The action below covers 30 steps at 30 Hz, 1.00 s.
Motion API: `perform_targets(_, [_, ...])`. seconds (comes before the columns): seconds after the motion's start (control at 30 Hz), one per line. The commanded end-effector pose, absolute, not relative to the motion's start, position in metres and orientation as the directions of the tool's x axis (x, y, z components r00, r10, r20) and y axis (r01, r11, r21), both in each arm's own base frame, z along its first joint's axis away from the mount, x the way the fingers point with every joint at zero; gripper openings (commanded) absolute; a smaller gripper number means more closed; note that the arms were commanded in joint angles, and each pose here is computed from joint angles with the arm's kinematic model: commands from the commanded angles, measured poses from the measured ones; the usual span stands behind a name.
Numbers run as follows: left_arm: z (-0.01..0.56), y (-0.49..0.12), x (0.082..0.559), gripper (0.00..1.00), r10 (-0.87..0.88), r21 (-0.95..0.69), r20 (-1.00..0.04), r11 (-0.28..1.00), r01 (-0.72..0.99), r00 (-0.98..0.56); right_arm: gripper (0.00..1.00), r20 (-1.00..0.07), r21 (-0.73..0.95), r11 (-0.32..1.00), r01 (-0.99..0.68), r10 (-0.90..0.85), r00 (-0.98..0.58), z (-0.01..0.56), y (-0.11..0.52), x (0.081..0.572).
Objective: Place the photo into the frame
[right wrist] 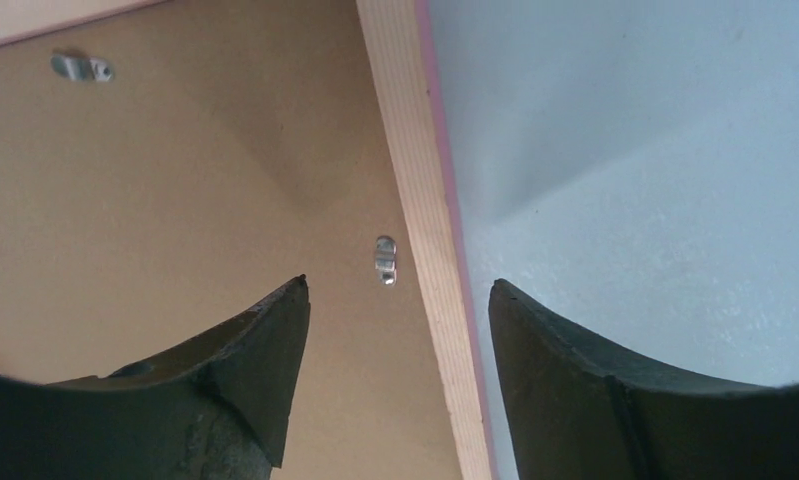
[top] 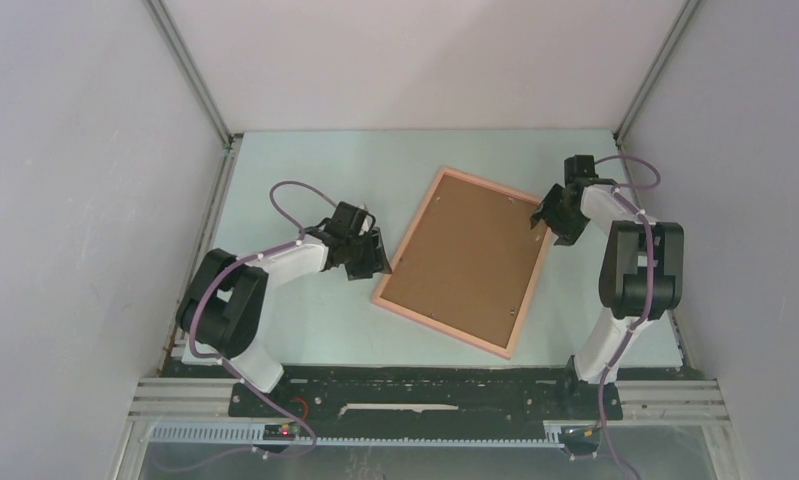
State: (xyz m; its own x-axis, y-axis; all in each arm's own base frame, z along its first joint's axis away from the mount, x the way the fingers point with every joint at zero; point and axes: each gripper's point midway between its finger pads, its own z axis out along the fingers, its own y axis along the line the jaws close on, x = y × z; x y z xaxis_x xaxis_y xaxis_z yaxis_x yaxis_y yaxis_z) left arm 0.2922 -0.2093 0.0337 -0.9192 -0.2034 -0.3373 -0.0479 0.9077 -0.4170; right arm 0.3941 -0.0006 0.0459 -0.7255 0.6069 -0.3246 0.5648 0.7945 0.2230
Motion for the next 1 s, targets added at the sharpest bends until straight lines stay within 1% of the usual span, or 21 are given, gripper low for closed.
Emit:
perform_targets(0.0, [0.037,-0.214,0.289,0.59,-0.217,-0.452,-0.334,0.891,-0.046,-0.917,0.72,-0.387,0.189,0.801,0.568,0.593,-0.706,0.048,-0.008,0.411])
perform_targets(0.13, [0.031,-0.216,0.287,0.59,-0.228,-0.462,-0.315,0.885,-0.061,-0.921,0.62,-0.381,0.149,0.801,0.579,0.587,-0.714,0.037,-0.014,0.411])
perform_targets(0.27, [0.025,-0.215,0.283,0.57,-0.232,-0.464,-0.301,0.883,-0.070,-0.925,0.59,-0.381,0.143,0.800,0.583,0.588,-0.714,0.033,-0.016,0.415])
perform_targets(0.43, [0.023,-0.214,0.281,0.57,-0.234,-0.460,-0.298,0.885,-0.076,-0.925,0.47,-0.355,0.125,0.798,0.589,0.590,-0.725,0.027,-0.014,0.413])
perform_targets(0.5, [0.024,-0.214,0.282,0.57,-0.235,-0.461,-0.300,0.884,-0.075,-0.925,0.38,-0.344,0.111,0.800,0.590,0.588,-0.732,0.025,-0.011,0.408])
perform_targets(0.53, [0.025,-0.214,0.282,0.57,-0.234,-0.462,-0.302,0.884,-0.073,-0.924,0.37,-0.342,0.107,0.802,0.587,0.585,-0.736,0.025,-0.009,0.408])
perform_targets(0.6, [0.026,-0.214,0.282,0.57,-0.233,-0.460,-0.306,0.885,-0.071,-0.923,0.37,-0.337,0.114,0.809,0.577,0.577,-0.744,0.026,-0.003,0.407])
perform_targets(0.73, [0.027,-0.214,0.283,0.57,-0.232,-0.460,-0.308,0.885,-0.069,-0.923,0.47,-0.344,0.121,0.825,0.552,0.556,-0.756,0.032,0.003,0.409])
perform_targets(0.8, [0.027,-0.215,0.283,0.56,-0.230,-0.463,-0.307,0.884,-0.066,-0.924,0.50,-0.348,0.127,0.832,0.540,0.547,-0.762,0.036,0.005,0.409])
perform_targets(0.9, [0.027,-0.216,0.282,0.56,-0.229,-0.467,-0.303,0.882,-0.066,-0.925,0.51,-0.350,0.124,0.841,0.527,0.534,-0.769,0.037,0.005,0.409])
perform_targets(0.97, [0.028,-0.216,0.283,0.56,-0.231,-0.469,-0.307,0.881,-0.064,-0.923,0.49,-0.334,0.095,0.841,0.533,0.531,-0.779,0.033,0.003,0.403])
